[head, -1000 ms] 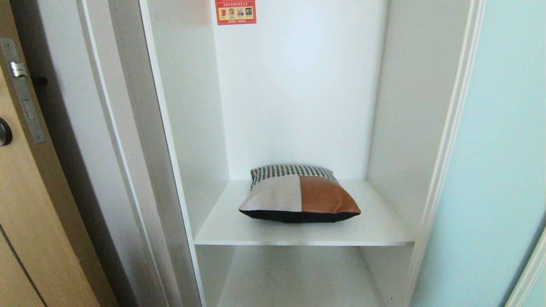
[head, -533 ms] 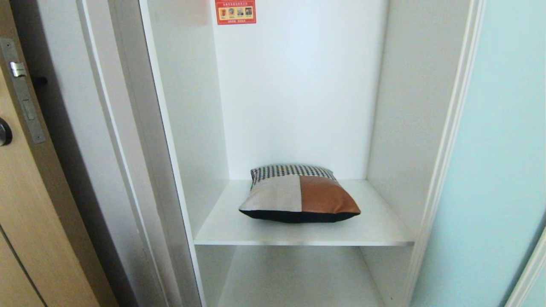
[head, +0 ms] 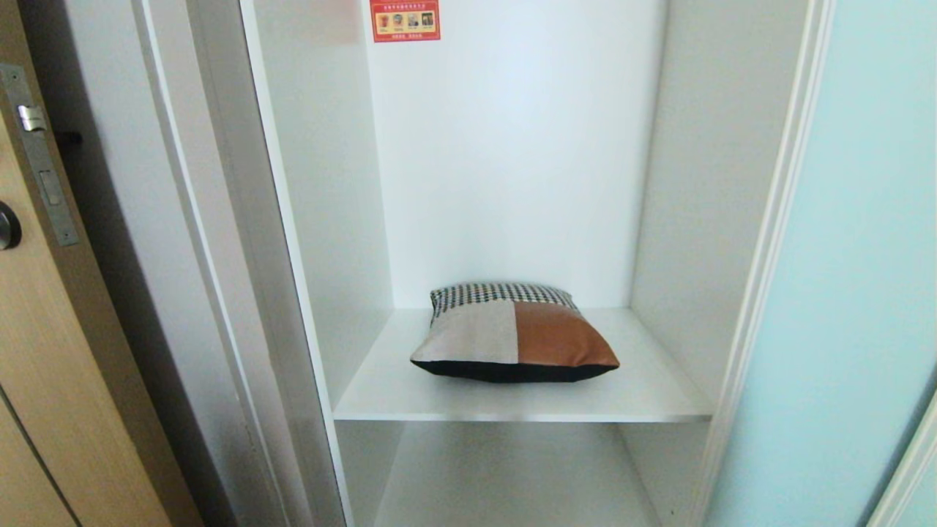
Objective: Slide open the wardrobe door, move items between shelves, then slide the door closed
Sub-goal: Close the door
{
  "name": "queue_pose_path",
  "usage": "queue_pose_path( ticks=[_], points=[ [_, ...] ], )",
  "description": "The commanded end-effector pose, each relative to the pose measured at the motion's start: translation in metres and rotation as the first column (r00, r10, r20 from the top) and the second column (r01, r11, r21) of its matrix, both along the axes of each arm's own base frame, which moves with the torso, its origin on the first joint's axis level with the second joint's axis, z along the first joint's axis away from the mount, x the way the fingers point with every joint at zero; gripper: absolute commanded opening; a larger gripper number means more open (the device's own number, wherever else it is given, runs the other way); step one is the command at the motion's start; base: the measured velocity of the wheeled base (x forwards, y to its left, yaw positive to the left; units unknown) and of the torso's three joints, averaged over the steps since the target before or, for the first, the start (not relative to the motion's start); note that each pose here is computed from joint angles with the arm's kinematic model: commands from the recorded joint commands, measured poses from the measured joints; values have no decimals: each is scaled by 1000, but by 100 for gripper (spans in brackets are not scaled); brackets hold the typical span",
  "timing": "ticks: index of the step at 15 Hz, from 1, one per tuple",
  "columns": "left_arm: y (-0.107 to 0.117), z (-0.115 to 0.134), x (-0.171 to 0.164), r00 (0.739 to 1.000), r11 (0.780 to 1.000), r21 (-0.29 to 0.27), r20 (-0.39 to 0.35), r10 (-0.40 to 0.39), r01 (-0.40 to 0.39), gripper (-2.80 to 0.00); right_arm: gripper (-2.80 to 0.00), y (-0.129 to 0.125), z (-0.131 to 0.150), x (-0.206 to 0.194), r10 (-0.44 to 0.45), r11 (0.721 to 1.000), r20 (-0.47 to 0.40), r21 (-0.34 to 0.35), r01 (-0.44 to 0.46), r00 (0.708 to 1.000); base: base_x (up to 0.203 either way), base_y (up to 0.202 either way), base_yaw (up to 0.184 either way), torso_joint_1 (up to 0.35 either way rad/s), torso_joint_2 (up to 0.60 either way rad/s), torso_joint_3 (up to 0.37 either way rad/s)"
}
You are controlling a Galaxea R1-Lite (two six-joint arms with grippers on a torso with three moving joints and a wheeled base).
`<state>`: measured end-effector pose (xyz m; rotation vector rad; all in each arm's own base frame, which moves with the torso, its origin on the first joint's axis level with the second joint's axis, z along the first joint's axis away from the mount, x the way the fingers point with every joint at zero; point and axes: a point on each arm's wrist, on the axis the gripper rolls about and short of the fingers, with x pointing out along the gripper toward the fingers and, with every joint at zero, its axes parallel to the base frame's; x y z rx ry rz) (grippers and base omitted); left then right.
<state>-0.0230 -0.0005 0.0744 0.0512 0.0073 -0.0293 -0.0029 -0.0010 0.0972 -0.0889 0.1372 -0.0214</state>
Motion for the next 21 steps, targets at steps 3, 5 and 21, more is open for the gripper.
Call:
queue_pose_path(
  ticks=[3,5,21],
  points=[
    [0,0,0,1000,1000,1,-4,-2,2,0,-280,0,-15,-15,-19,999,129,52,13,992,0,0,0,0,0,0],
    [0,0,0,1000,1000,-1,-4,-1,1,0,-280,0,-21,-20,-23,997,150,77,11,988,0,0,0,0,0,0],
    [0,0,0,1000,1000,1,-4,-2,2,0,-280,1,-21,-20,-23,991,146,133,3,989,0,0,0,0,0,0]
  ],
)
